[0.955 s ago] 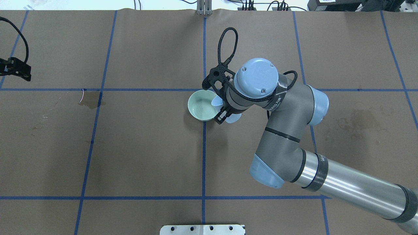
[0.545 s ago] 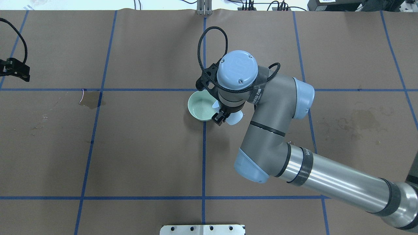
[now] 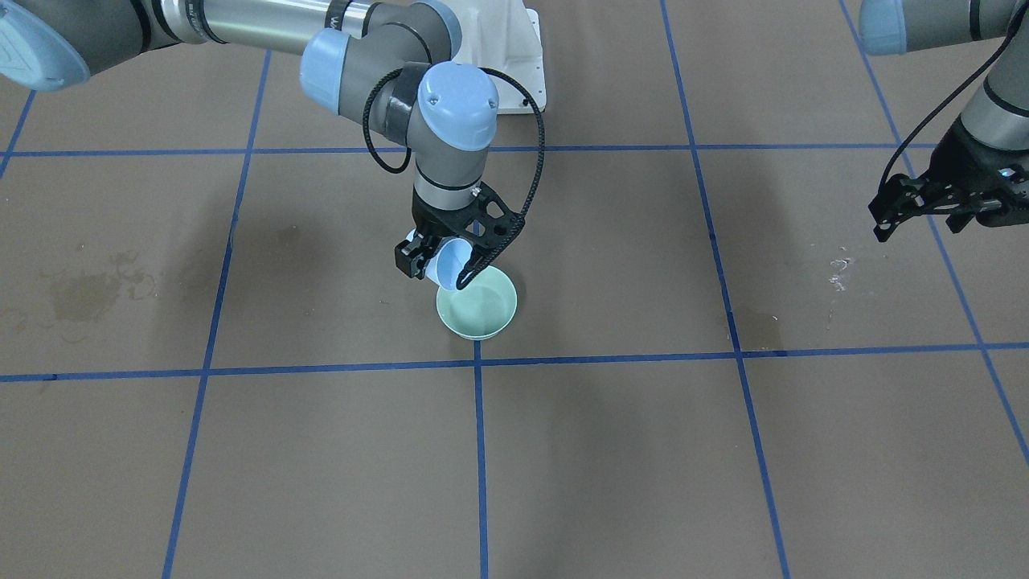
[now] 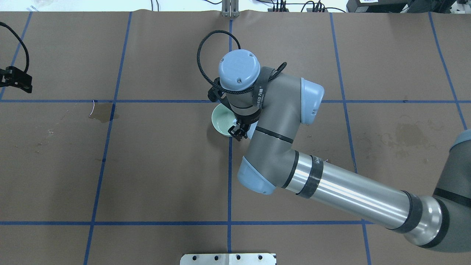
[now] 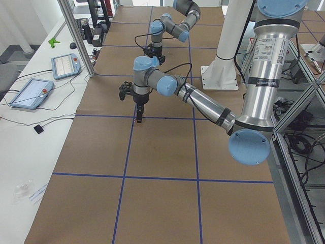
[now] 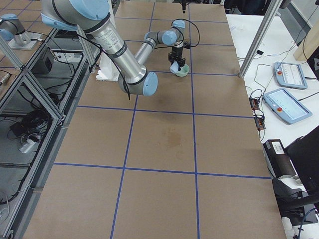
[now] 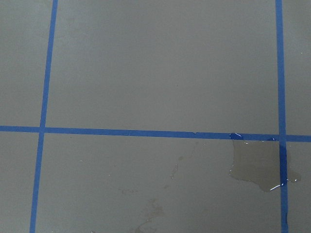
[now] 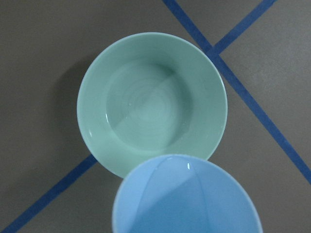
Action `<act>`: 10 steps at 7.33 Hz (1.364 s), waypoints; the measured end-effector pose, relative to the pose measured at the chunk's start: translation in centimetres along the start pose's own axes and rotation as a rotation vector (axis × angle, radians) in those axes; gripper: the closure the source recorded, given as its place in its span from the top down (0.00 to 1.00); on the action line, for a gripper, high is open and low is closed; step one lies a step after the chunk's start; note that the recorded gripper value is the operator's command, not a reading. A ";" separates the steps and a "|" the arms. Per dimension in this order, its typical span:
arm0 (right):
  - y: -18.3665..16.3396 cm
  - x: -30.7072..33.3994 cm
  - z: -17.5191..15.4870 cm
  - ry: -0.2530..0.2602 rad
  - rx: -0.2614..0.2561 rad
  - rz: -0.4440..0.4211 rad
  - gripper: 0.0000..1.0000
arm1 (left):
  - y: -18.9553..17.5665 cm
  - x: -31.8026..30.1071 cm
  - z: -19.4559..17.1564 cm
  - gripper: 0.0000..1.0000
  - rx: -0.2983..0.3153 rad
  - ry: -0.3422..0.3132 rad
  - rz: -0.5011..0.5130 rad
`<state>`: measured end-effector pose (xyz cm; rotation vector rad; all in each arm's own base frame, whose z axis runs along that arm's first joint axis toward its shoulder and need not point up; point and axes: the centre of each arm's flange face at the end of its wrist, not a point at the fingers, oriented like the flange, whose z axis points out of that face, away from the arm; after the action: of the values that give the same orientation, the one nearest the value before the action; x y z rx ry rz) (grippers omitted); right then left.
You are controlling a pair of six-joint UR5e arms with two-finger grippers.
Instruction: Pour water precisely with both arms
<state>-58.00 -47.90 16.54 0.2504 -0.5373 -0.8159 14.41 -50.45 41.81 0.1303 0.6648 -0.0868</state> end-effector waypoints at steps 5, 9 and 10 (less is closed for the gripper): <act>-2.4 -1.5 -0.9 0.034 -0.169 0.017 0.00 | 0.1 -0.2 0.0 1.00 -0.001 -0.001 -0.002; -2.9 -2.2 -2.5 0.045 -0.237 0.020 0.00 | 0.1 -0.3 0.1 1.00 -0.002 -0.001 -0.004; -2.9 -2.1 -2.4 0.046 -0.242 0.016 0.00 | 0.1 -0.3 0.0 1.00 -0.001 -0.001 -0.004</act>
<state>-59.71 -48.25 12.56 0.0419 -0.3927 -0.8494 14.23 -50.31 42.04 0.1278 0.6638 -0.0901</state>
